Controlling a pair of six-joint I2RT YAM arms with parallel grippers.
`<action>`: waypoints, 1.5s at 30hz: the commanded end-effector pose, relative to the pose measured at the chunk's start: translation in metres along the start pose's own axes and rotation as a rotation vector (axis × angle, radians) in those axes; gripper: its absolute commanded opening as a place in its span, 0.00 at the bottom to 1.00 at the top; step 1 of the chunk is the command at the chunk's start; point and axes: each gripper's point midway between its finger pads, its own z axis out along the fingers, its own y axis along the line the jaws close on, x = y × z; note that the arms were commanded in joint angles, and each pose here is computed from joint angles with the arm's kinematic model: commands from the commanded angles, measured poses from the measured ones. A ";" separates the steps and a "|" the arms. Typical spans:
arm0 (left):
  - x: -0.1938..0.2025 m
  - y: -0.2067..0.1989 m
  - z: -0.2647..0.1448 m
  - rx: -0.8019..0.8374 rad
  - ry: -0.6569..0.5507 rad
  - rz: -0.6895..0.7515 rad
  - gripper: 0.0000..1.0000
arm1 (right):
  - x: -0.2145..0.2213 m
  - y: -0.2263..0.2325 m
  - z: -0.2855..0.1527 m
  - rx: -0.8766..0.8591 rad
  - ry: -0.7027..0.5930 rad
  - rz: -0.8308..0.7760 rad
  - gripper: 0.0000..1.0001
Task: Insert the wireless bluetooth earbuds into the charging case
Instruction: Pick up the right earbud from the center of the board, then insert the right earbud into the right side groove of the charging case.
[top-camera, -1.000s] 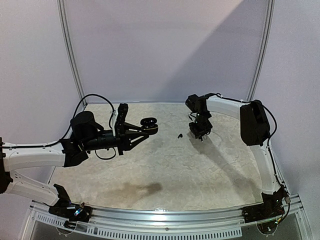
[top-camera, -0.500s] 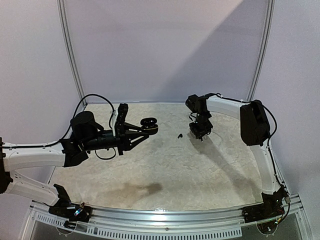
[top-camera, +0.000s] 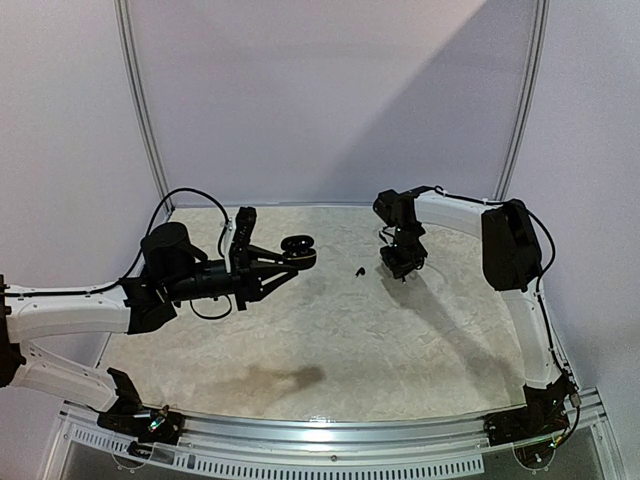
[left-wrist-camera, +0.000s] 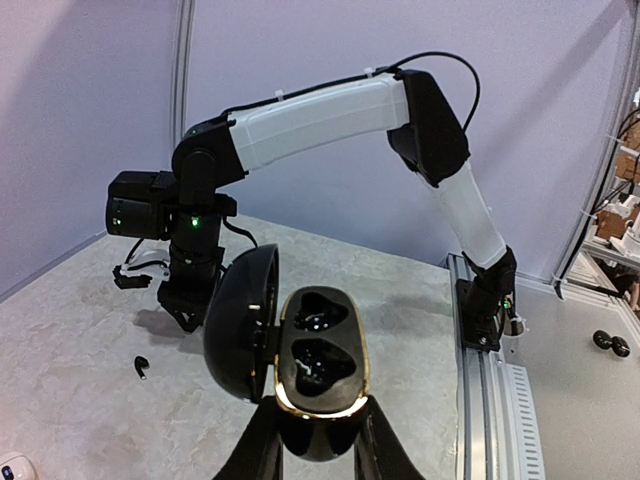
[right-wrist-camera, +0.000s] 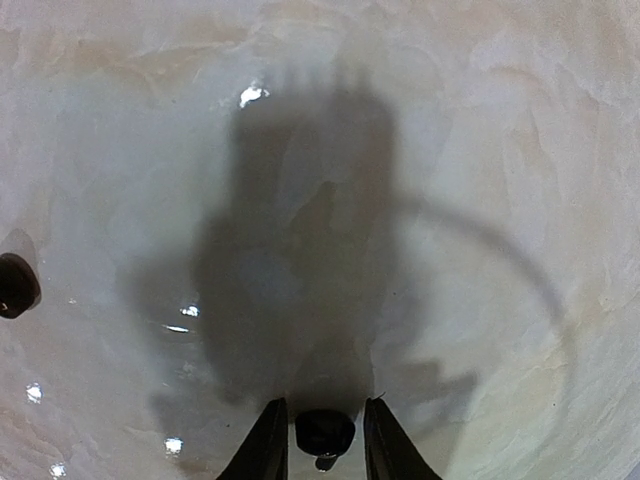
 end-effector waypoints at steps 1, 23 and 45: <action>-0.007 0.003 -0.002 -0.010 -0.022 0.023 0.00 | 0.030 -0.004 0.017 0.005 0.119 -0.022 0.26; -0.021 0.011 -0.002 -0.062 -0.077 0.102 0.00 | -0.035 0.041 -0.158 -0.187 -0.473 -0.080 0.00; -0.045 -0.013 -0.008 -0.061 -0.168 0.417 0.00 | 0.115 0.216 -0.440 -0.828 -1.507 -0.720 0.00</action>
